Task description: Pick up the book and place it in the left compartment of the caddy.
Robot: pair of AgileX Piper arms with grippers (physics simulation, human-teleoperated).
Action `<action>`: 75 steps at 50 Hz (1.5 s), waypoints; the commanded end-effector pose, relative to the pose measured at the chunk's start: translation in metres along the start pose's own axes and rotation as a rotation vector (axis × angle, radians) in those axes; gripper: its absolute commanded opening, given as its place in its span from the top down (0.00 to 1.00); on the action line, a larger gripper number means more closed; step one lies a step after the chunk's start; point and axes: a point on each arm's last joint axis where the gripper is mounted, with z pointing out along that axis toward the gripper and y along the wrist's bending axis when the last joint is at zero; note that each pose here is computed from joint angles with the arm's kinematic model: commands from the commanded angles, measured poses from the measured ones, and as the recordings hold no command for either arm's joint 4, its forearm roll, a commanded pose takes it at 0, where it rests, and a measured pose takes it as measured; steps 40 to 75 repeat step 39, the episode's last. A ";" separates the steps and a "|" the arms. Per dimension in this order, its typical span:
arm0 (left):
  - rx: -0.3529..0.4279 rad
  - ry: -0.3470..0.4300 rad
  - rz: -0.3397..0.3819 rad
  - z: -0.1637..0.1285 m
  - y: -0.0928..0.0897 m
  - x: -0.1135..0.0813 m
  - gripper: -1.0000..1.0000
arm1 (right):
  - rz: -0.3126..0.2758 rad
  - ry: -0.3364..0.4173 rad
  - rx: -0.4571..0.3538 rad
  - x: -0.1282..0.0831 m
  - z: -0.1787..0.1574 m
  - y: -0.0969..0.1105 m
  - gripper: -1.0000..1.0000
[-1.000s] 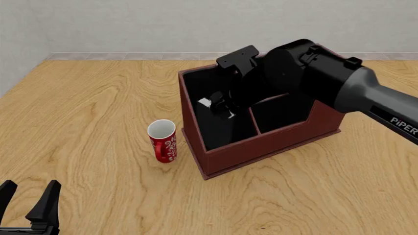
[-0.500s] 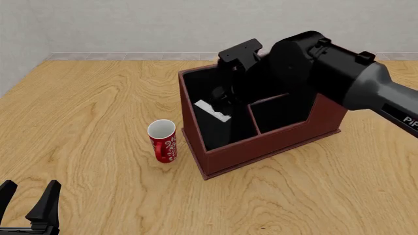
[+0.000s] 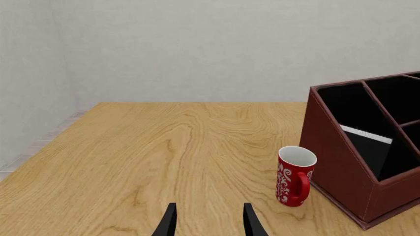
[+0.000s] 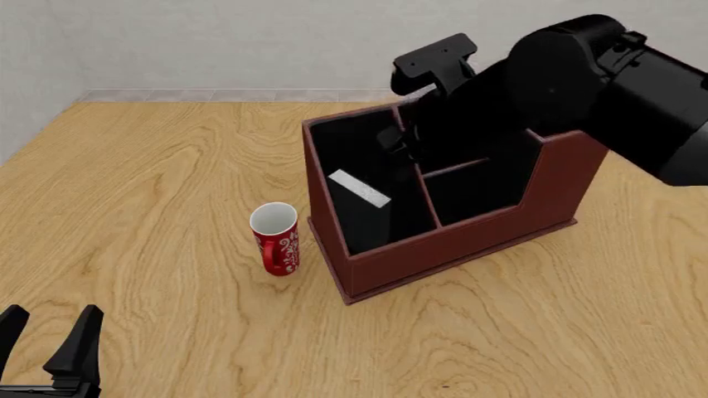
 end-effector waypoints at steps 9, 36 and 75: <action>0.000 0.000 0.000 0.000 0.000 0.000 0.00 | 0.020 -0.069 -0.016 0.024 -0.043 0.010 0.00; 0.000 0.000 0.000 0.000 0.000 0.000 0.00 | 0.053 -0.187 -0.027 0.067 -0.097 0.016 0.00; 0.000 0.000 0.000 0.000 0.000 0.000 0.00 | 0.058 -0.203 -0.032 0.071 -0.104 0.017 0.00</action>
